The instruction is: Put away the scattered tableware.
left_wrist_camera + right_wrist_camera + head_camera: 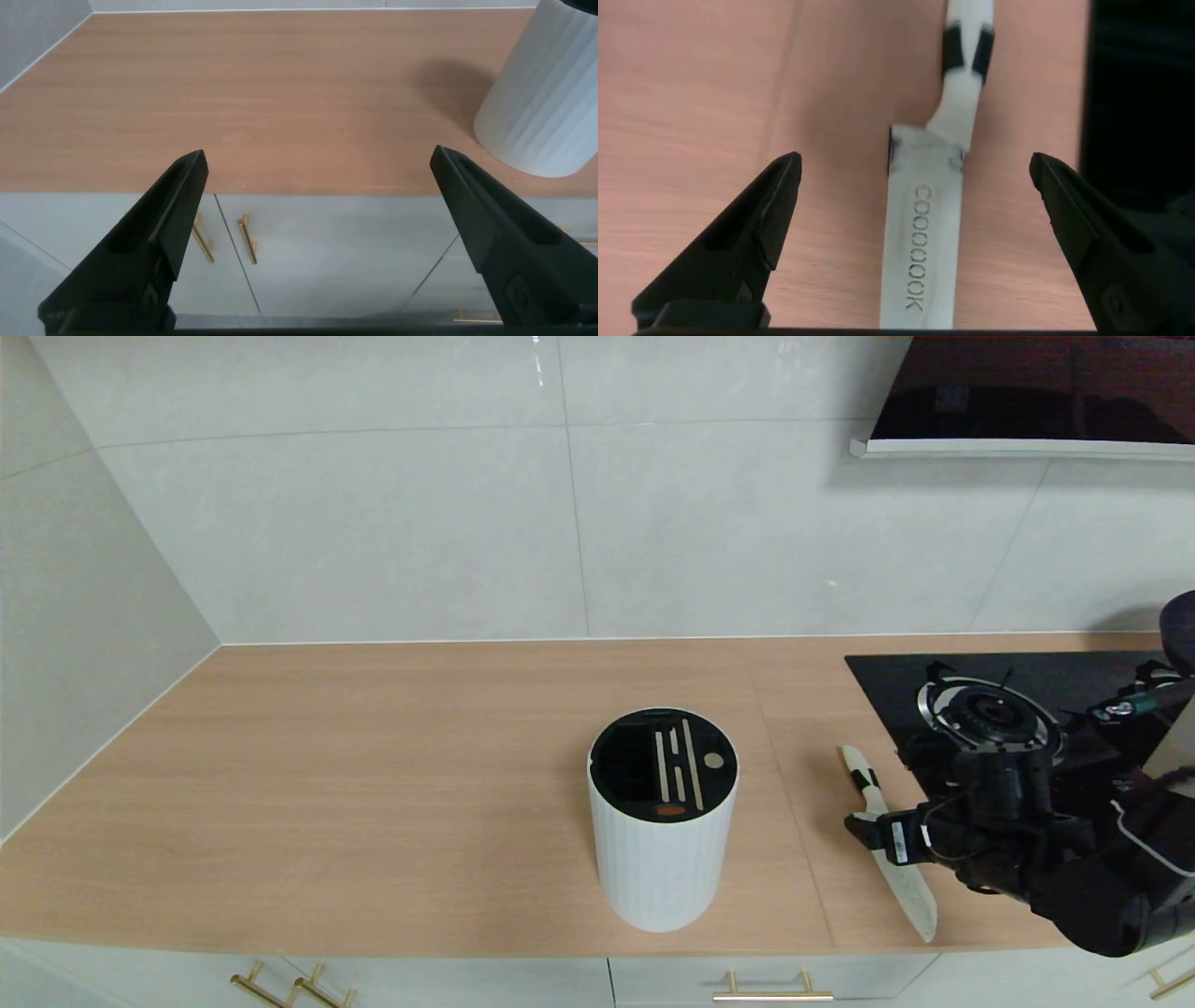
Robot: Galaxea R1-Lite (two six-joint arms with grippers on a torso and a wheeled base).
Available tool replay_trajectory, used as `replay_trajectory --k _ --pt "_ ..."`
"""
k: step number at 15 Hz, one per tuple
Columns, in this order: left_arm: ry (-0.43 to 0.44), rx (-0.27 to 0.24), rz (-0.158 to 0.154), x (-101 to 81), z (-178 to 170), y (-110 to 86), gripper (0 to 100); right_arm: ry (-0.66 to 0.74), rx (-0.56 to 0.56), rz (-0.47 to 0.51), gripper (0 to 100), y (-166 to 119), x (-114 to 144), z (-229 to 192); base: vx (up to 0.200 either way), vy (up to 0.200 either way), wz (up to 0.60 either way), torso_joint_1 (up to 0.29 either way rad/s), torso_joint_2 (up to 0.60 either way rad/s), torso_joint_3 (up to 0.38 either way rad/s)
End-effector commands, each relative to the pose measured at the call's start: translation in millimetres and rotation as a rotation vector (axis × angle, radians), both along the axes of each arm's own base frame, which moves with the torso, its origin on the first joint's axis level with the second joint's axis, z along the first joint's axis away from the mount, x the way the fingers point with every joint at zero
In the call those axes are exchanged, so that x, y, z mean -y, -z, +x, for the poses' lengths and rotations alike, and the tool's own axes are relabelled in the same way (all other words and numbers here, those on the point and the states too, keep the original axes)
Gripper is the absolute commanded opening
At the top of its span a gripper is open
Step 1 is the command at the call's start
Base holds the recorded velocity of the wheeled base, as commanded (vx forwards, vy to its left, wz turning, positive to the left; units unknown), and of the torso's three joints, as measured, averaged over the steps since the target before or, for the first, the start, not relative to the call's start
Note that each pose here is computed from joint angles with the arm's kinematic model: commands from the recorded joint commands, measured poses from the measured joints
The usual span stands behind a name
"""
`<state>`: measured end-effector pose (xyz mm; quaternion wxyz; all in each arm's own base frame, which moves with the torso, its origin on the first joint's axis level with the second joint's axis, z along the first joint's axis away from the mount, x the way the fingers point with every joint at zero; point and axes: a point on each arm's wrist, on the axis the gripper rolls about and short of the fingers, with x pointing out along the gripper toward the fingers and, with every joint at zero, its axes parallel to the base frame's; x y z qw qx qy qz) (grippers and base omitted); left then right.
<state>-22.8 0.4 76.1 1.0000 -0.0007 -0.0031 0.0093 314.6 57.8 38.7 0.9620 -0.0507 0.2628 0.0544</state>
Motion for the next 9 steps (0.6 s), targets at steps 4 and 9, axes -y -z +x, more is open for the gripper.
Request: replay_trajectory --k 4,9 --pt "-0.001 0.000 0.000 0.0 0 0.0 100 0.015 -0.006 0.000 100 28 4 13 0.000 0.000 0.00 0.000 0.00 0.000" --pt "-0.001 0.000 0.000 0.0 0 0.0 100 0.019 0.003 0.026 100 30 2 21 0.000 0.000 0.00 0.000 0.00 0.000"
